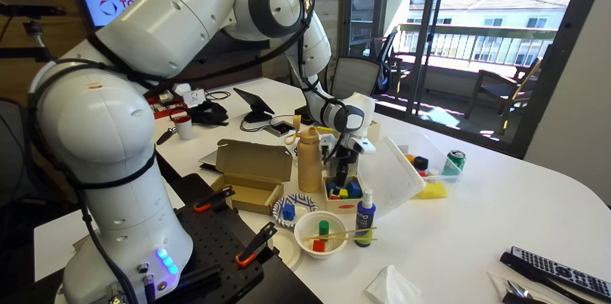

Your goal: Remove one blue block from the wooden box and put it in the white bowl.

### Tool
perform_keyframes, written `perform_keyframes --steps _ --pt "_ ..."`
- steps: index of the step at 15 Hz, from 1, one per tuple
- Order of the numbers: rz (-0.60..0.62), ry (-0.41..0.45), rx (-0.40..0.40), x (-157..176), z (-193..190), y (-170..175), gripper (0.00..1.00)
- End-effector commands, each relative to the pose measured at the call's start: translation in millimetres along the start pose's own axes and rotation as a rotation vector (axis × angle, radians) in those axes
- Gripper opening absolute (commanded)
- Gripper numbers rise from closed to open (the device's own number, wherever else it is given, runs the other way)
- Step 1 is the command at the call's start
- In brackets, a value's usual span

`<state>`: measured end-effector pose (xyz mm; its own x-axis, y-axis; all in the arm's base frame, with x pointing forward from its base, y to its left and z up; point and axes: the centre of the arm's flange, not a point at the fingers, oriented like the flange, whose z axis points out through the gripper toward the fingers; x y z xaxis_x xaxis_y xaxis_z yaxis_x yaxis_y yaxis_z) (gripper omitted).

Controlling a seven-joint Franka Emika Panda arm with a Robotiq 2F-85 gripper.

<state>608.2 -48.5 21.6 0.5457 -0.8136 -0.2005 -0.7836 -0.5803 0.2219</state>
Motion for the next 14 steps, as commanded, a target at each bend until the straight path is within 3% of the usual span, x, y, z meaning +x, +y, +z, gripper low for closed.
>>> perform_keyframes --steps 1,6,7,8,14 --pt "0.014 -0.012 -0.052 1 3 -4 0.38" --pt "0.017 -0.033 -0.085 2 8 0 0.02" --pt "0.015 -0.031 -0.086 3 9 0 0.06" --pt "0.016 -0.034 -0.086 2 10 1 0.00" --pt "0.009 -0.018 -0.056 -9 -19 8 0.00"
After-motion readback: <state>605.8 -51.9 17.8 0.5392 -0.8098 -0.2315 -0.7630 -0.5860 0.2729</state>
